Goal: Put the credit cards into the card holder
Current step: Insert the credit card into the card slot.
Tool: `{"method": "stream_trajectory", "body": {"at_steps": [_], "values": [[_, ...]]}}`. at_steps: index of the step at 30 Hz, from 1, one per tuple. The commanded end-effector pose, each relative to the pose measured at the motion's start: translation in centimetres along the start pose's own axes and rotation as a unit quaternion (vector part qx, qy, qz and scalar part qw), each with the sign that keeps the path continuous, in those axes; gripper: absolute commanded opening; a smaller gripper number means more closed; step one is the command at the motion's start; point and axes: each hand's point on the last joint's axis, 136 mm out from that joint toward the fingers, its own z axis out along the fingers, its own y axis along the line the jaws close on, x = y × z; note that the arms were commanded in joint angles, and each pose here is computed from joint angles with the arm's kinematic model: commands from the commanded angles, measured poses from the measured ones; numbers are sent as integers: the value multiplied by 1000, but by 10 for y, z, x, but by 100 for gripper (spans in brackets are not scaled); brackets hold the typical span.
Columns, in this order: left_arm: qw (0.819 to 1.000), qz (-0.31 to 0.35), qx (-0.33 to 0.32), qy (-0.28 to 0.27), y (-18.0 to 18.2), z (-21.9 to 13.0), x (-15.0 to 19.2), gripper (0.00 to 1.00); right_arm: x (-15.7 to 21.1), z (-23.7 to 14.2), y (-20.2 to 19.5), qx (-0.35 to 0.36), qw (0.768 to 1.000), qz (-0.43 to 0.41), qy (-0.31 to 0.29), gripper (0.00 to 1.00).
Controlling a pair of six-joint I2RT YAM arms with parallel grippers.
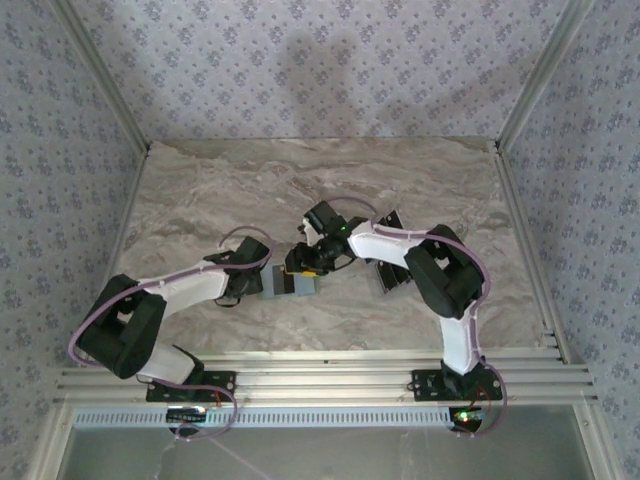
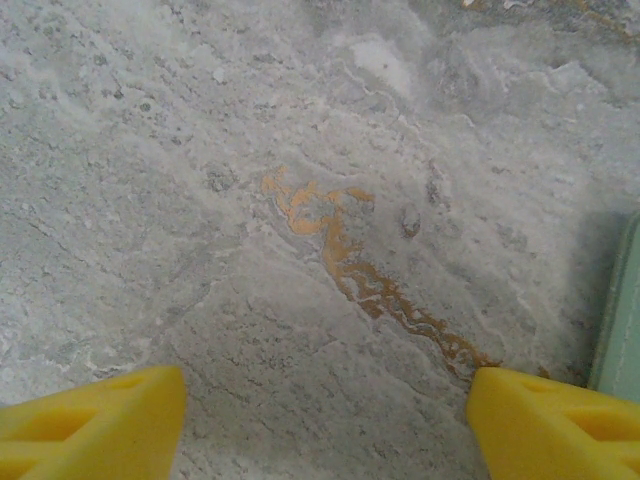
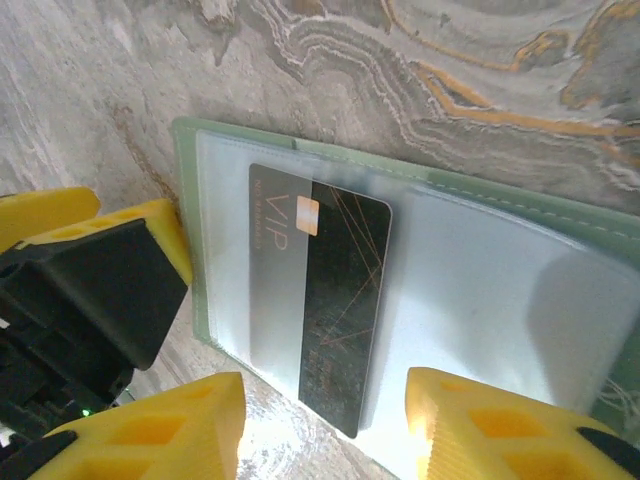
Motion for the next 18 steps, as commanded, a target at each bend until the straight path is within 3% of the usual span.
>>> {"method": "stream_trajectory", "body": {"at_steps": [1, 4, 7, 18], "values": [[1000, 0, 15, 0, -10, 0, -1, 77, -2, -9, -5, 35, 999, -7, -5, 38], [1000, 0, 14, 1, -9, 1, 0, 77, -1, -3, -10, 55, 998, -25, 2, 20], [1000, 1, 13, 3, -9, 3, 2, 77, 0, 3, -10, 68, 997, -34, 10, 14], [1000, 1, 15, 4, -10, 5, 4, 77, 5, 26, -16, 78, 996, -33, 30, 11]]}}
